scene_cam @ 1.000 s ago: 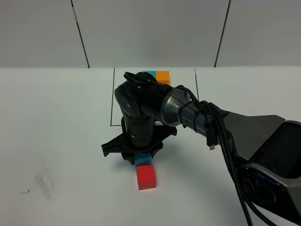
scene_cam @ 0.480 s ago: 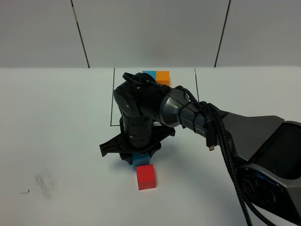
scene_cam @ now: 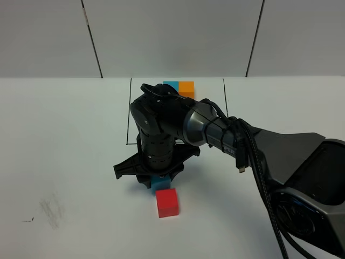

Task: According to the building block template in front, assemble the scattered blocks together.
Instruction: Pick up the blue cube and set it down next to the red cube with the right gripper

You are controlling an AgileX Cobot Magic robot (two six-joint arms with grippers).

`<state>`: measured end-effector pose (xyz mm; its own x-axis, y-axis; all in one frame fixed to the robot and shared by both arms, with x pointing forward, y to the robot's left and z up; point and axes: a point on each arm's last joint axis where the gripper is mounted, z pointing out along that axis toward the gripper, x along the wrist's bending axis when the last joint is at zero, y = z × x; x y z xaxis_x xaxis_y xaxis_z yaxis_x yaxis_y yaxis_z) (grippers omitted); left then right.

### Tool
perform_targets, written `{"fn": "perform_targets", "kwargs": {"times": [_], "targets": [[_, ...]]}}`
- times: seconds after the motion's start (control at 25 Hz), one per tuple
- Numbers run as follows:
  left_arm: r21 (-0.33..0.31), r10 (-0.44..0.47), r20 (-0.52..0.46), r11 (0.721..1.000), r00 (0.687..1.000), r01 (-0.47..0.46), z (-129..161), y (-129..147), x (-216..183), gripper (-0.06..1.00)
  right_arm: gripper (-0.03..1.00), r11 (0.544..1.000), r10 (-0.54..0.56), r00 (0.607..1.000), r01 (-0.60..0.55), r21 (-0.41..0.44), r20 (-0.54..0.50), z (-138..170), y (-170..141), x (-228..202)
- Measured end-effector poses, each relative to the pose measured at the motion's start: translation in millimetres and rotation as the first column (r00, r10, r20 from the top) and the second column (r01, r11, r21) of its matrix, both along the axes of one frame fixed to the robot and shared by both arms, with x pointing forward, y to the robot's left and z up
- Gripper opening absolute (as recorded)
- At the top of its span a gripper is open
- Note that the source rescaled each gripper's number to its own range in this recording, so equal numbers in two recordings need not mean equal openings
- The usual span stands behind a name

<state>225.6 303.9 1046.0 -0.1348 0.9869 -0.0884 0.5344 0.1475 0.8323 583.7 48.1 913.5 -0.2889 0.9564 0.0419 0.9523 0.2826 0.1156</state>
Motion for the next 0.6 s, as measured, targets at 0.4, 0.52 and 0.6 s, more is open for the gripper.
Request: {"fn": "perform_targets", "kwargs": {"times": [0.4,0.52,0.6], "targets": [[0.000,0.000,0.000,1.000,1.000,0.000,0.0,0.0,0.0,1.00,0.20,1.000,-0.005,0.999,0.004,-0.023,-0.038,-18.4,0.1,-0.4],[0.000,0.000,0.000,1.000,1.000,0.000,0.0,0.0,0.0,1.00,0.20,1.000,-0.022,0.999,0.021,-0.023,-0.038,-18.4,-1.3,1.1],[0.000,0.000,0.000,1.000,1.000,0.000,0.0,0.0,0.0,1.00,0.20,0.999,-0.033,0.999,0.032,-0.023,-0.043,-18.5,-4.0,3.3]]}}
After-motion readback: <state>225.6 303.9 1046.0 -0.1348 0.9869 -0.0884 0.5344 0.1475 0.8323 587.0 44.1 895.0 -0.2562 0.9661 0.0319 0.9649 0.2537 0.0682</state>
